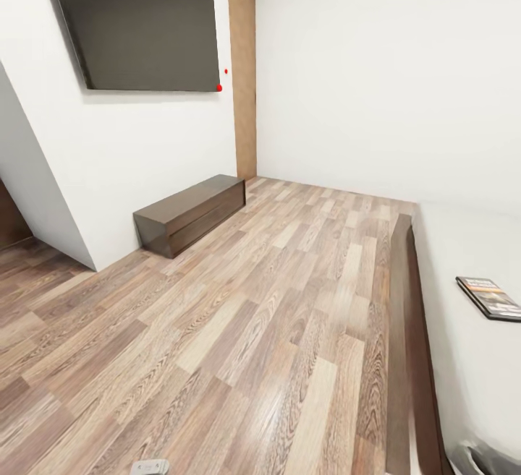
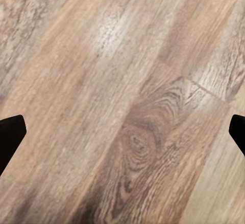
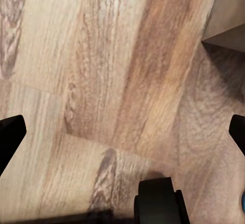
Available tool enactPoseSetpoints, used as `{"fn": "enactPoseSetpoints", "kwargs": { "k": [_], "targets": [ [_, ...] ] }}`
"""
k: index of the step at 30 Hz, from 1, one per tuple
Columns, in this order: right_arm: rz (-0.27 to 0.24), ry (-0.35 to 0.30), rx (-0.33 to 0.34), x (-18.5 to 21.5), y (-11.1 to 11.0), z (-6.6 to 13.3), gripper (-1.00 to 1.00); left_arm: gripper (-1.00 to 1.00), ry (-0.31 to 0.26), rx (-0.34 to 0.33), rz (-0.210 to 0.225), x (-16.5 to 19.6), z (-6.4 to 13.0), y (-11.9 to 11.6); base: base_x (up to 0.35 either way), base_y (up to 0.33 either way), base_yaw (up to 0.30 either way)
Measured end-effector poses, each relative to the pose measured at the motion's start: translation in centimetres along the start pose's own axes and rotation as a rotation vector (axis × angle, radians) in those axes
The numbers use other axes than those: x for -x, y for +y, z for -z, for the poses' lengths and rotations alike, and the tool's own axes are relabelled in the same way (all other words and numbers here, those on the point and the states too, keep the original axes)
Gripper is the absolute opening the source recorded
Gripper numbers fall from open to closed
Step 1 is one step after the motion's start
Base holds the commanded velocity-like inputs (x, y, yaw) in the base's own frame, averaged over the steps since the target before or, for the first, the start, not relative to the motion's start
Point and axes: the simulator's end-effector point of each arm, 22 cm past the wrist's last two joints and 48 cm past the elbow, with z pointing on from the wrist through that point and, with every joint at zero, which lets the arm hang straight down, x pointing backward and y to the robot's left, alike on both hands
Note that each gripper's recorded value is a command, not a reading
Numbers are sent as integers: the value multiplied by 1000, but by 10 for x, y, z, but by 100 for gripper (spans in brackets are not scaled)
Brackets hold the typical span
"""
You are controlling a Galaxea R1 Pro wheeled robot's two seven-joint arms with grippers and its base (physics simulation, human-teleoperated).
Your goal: In the bedroom, move the book from the bed onto either nightstand, and place the two sandals side by side next to the bed.
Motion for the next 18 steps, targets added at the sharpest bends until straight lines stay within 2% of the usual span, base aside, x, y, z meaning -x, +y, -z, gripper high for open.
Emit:
{"fn": "enactPoseSetpoints", "kwargs": {
  "k": [7, 18],
  "targets": [
    [0, -1, 0, 0, 0, 0, 100, 100, 0, 0, 0, 0, 0, 0, 0, 0, 0],
    [0, 0, 0, 10, 4, 21, 100, 100, 0, 0, 1, 14, 18, -5, 0, 0, 0]
  ]
}}
